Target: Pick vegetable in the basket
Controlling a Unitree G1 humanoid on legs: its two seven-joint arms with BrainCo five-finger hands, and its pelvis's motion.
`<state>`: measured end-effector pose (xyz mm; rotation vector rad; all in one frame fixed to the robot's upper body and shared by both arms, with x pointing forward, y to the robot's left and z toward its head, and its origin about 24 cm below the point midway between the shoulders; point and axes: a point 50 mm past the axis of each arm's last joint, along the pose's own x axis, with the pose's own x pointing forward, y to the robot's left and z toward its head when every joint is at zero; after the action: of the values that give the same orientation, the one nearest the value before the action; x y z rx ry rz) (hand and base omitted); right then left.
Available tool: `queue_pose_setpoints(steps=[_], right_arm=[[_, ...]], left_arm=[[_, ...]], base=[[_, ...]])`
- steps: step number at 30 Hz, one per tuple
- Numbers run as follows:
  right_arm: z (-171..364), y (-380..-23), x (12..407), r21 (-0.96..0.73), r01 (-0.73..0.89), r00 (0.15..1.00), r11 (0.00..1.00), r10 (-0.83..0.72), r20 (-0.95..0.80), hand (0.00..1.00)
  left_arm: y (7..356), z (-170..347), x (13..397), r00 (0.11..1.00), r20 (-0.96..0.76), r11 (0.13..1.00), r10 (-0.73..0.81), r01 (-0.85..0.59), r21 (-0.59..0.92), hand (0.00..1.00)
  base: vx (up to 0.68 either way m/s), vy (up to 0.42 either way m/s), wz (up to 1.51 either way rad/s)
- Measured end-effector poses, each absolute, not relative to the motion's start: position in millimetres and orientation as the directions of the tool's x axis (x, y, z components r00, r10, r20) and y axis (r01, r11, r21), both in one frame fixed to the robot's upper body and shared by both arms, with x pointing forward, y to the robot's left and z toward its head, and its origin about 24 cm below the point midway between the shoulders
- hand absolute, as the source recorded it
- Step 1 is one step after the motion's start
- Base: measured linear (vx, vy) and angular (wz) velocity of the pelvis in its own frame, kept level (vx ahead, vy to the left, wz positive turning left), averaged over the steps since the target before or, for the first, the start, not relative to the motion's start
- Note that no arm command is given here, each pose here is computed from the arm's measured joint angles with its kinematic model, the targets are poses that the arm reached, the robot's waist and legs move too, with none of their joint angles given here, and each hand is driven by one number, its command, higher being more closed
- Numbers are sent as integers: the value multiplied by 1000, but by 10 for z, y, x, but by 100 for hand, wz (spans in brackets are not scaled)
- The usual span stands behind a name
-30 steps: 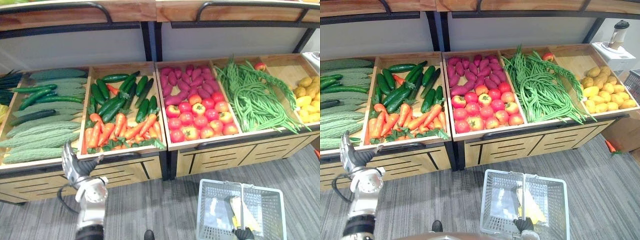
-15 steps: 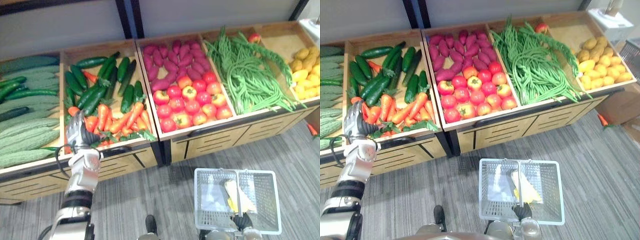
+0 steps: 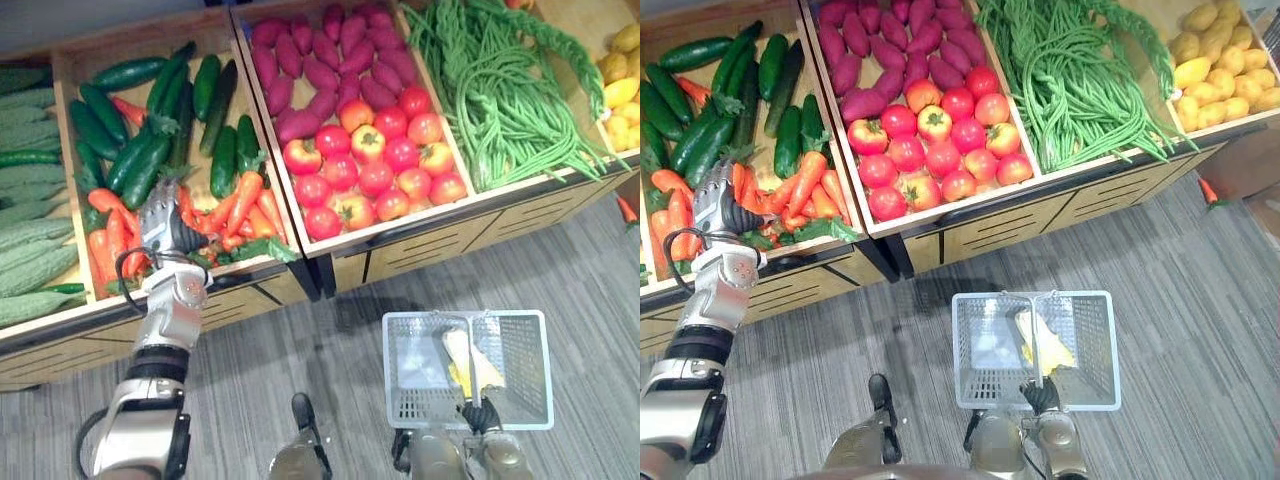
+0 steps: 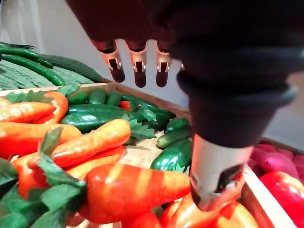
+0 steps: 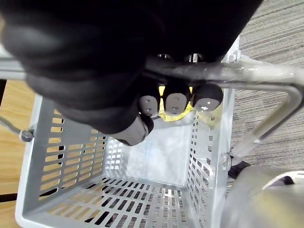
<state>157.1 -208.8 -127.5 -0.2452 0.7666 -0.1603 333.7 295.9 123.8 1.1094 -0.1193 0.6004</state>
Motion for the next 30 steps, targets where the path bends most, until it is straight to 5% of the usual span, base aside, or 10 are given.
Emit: queue_pose_setpoints(steps=[21,22,30], right_arm=[[-1089,-2014,1845,-289,15,803,957,-184,-567,100],[-1084,-2015,1849,-290,16,805,957,-184,-564,100],[-1064,-2003,1868,-291,11,813,957,-178,-554,100]], left_arm=[[2966,1353,3455,836,380,277,396,-503,818,0],[2957,1362,3467,837,380,277,392,-502,819,100],[2903,1567,3581,827,419,276,374,-531,801,100]], base=[[5,2,-3],[31,-1,-6],[37,-5,-9]])
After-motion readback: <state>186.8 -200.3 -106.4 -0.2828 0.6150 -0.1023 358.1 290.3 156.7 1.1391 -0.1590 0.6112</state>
